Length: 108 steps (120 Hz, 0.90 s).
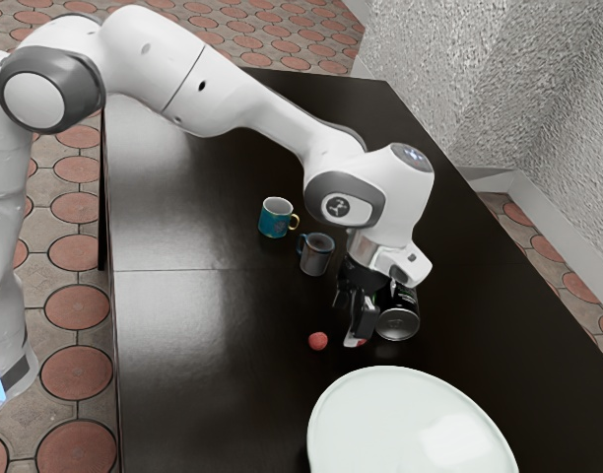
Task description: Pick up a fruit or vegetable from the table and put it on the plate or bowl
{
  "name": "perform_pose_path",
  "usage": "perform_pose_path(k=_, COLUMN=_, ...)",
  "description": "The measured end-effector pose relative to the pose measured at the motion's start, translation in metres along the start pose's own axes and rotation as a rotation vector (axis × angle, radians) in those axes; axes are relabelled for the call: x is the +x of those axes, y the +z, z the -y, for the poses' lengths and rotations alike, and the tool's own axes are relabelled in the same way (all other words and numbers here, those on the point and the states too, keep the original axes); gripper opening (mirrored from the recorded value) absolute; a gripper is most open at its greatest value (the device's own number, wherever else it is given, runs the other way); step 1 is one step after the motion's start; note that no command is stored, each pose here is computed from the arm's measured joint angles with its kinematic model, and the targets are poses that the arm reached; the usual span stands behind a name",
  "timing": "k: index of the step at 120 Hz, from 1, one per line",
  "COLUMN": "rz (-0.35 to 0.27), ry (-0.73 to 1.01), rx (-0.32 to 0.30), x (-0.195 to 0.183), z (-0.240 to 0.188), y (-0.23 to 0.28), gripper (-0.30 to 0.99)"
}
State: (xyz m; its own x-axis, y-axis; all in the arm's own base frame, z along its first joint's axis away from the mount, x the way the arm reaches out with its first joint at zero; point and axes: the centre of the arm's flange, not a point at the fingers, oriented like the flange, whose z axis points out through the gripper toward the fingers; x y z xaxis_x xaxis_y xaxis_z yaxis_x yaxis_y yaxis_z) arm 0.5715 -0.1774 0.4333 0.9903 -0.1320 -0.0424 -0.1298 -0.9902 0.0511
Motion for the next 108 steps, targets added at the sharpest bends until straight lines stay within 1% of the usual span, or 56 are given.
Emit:
perform_pose_path(k=13, rz=0.007, ry=-0.005, rx=-0.001, x=0.002, z=0.001, y=0.005, gripper=0.69)
perform_pose_path(k=59, rz=-0.019, ry=-0.006, rx=-0.011, x=0.014, z=-0.002, y=0.012, gripper=0.68)
perform_pose_path(k=81, rz=-0.019, ry=-0.012, rx=-0.015, x=0.016, z=-0.001, y=0.015, gripper=0.54)
perform_pose_path(k=97, rz=-0.018, ry=-0.018, rx=-0.016, x=0.017, z=-0.001, y=0.016, gripper=0.39)
perform_pose_path(k=108, rz=-0.022, ry=-0.022, rx=-0.017, x=0.018, z=-0.001, y=0.015, gripper=0.26)
